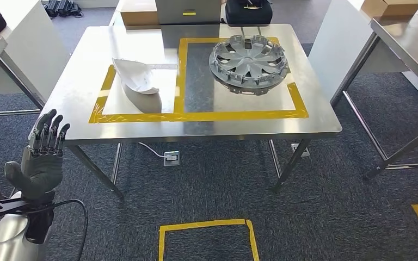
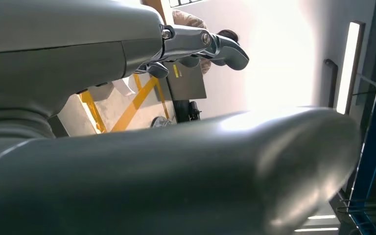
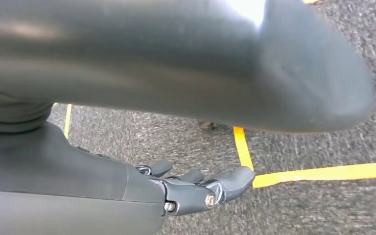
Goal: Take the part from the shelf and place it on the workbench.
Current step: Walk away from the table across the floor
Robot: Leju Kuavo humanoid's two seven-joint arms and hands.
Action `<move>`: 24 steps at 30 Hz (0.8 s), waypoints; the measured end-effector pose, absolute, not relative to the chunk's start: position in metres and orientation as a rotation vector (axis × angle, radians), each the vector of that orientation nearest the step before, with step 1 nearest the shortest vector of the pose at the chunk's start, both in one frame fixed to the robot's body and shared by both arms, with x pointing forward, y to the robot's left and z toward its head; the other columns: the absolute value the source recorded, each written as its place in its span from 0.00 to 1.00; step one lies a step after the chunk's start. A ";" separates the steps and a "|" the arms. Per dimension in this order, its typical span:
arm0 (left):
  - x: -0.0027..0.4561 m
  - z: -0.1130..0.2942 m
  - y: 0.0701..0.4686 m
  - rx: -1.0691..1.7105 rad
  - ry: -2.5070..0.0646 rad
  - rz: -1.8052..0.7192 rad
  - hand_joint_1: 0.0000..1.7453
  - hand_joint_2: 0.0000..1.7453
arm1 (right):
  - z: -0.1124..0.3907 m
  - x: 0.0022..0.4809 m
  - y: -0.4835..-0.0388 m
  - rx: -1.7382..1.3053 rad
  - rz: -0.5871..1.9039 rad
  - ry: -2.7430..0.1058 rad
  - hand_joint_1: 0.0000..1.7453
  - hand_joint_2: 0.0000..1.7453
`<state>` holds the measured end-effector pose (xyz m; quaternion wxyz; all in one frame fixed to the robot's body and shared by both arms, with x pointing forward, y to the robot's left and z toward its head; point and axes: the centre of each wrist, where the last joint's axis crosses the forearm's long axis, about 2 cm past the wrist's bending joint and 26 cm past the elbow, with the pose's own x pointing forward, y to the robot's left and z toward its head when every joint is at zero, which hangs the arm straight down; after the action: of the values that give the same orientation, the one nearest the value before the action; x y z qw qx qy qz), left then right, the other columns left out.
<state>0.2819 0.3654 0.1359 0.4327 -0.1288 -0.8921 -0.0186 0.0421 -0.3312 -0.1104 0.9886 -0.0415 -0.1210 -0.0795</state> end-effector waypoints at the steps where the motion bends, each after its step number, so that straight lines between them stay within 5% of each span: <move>1: 0.282 0.136 0.365 -0.321 -2.224 -0.047 0.00 0.00 | -0.110 0.043 -0.332 -0.085 -0.160 -0.244 0.00 0.00; 24: 0.278 0.133 0.364 -0.309 -2.218 -0.060 0.00 0.00 | -0.111 0.039 -0.330 -0.086 -0.159 -0.235 0.00 0.00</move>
<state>0.2780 0.3640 0.1331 0.4354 -0.1241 -0.8913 -0.0241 0.0393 -0.3304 -0.1107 0.9890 -0.0430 -0.1173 -0.0793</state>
